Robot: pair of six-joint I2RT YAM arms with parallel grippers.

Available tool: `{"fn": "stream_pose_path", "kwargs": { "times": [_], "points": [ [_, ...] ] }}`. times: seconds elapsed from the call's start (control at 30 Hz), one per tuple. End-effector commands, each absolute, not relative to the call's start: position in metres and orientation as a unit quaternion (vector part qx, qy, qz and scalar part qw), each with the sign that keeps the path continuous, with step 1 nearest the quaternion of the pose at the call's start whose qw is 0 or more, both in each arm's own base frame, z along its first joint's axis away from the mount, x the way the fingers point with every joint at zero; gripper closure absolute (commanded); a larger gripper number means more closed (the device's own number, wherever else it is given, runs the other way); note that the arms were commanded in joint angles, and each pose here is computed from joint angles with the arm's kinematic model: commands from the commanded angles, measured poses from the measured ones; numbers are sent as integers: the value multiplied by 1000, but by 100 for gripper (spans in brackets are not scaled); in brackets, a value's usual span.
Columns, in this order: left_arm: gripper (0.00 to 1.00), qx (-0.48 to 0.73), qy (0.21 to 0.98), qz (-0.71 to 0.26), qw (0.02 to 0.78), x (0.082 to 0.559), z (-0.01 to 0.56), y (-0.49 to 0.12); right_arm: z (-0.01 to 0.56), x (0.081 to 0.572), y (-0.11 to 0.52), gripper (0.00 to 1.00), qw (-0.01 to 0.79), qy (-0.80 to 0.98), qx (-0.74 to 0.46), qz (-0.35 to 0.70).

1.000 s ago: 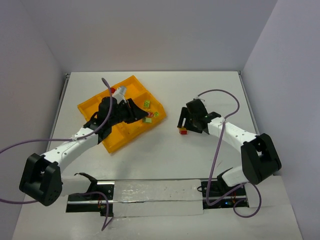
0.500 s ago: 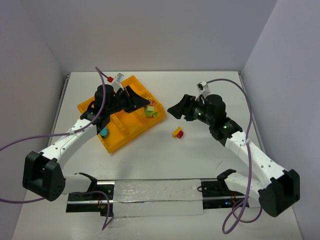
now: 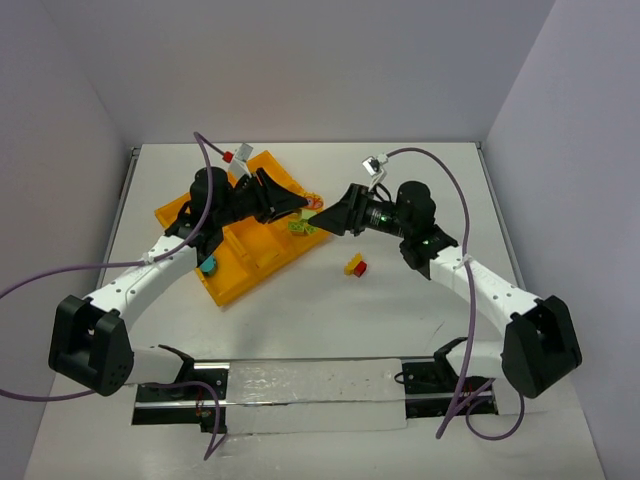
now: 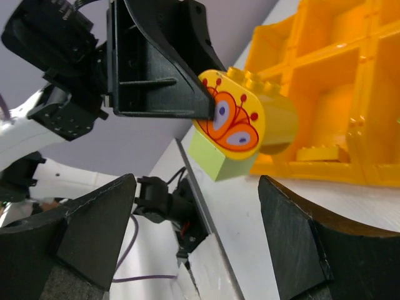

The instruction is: Sort the legos into containers by color

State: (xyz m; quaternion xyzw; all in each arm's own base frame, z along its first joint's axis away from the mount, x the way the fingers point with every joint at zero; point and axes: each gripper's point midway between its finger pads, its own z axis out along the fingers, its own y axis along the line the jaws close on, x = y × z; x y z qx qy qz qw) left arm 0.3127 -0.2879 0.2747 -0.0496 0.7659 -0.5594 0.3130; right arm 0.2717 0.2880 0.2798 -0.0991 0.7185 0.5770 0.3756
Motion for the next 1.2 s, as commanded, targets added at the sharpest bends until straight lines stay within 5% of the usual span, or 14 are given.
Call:
{"fn": "stream_pose_path", "kwargs": {
  "times": [0.0, 0.37, 0.8, 1.03, 1.17],
  "points": [
    [100, -22, 731, -600, 326, 307, 307, -292, 307, 259, 304, 14, 364, 659, -143, 642],
    [100, -9, 713, -624, 320, 298, 320, -294, 302, 265, 316, 19, 342, 646, -137, 668],
    [100, -7, 692, -648, 319, 293, 333, -291, 317, 258, 315, 46, 336, 590, -119, 724],
    [100, -6, 694, -645, 320, 293, 331, -289, 324, 251, 313, 37, 326, 569, -123, 745],
    [100, -6, 694, -645, 321, 293, 330, -288, 331, 247, 312, 39, 323, 555, -127, 756]
  ]
}}
